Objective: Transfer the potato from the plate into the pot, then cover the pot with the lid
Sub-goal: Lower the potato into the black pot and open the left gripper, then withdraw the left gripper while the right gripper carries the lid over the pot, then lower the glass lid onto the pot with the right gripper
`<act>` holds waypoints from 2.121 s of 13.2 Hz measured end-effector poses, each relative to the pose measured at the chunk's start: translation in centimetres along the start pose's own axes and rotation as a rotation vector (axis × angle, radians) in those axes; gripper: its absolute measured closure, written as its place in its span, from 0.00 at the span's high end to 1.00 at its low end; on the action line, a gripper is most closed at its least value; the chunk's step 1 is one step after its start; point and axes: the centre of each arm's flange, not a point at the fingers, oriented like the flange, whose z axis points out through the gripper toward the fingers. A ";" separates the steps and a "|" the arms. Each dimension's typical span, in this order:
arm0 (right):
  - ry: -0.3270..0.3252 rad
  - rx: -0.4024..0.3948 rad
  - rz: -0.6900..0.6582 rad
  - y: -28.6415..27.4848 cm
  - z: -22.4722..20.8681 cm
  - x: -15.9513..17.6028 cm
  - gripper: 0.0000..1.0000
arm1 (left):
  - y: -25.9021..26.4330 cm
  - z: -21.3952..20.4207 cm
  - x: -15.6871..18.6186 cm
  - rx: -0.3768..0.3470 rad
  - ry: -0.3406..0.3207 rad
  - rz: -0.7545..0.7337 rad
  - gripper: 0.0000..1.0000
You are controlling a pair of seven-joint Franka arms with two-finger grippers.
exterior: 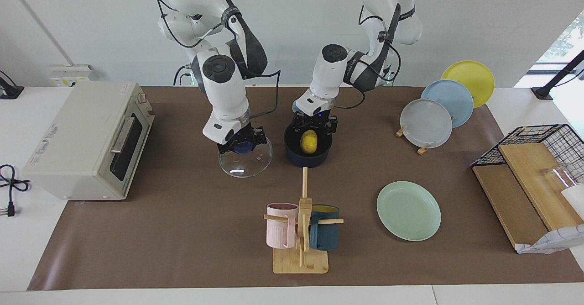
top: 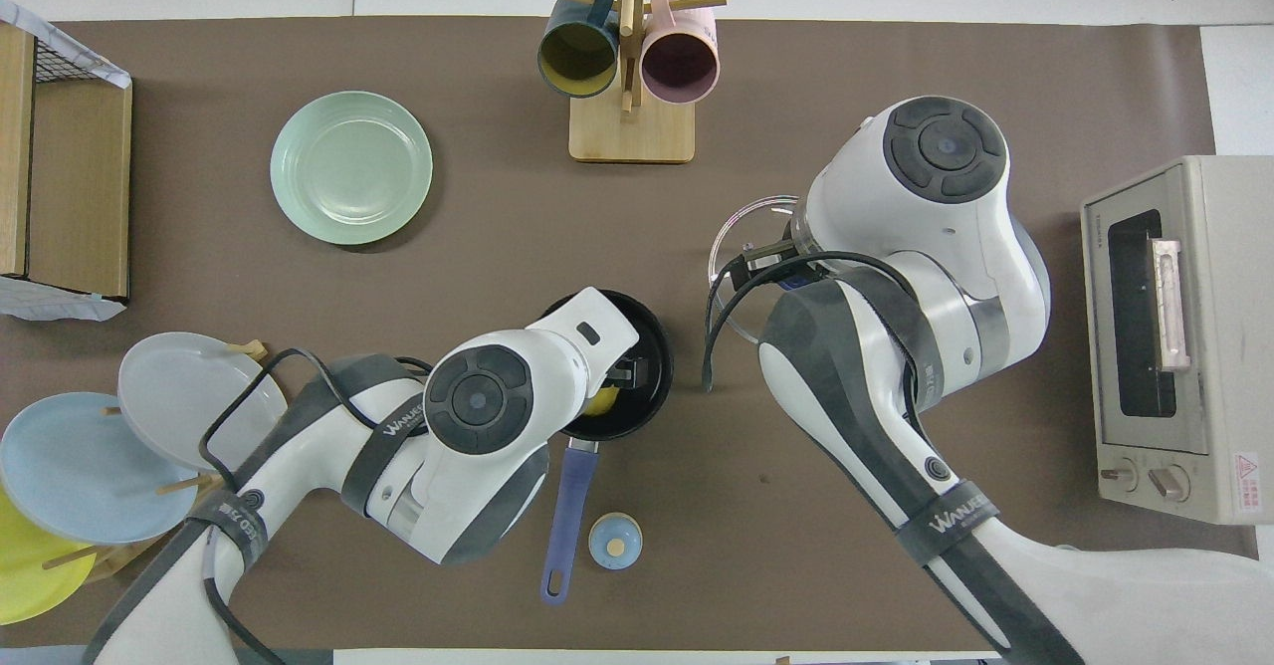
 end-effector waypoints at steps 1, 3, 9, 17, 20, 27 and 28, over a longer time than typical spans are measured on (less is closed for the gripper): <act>0.000 0.000 0.000 0.0 0.0 0.0 0.44 | -1.3 -3.0 2.0 0.013 -0.012 -0.010 1.00; 0.004 0.001 0.004 -0.6 -0.2 0.0 0.44 | -5.5 -9.3 5.8 0.029 -0.025 -0.033 1.00; 0.063 0.008 0.129 -14.5 -2.5 -2.8 0.44 | -25.7 -23.1 10.7 0.043 -0.046 0.012 1.00; 0.058 -0.051 0.153 -22.7 2.1 -5.7 0.44 | -30.2 -26.4 8.4 0.114 -0.151 0.014 1.00; 0.047 -0.061 0.150 -22.7 3.1 -5.6 0.44 | -30.1 -27.3 7.9 0.120 -0.171 0.013 1.00; 0.045 -0.058 0.149 -22.9 4.6 -5.2 0.44 | -29.4 -27.8 7.9 0.096 -0.157 0.021 1.00; 0.044 -0.058 0.149 -22.9 4.7 -5.1 0.44 | -29.2 -27.8 7.9 0.092 -0.153 0.023 1.00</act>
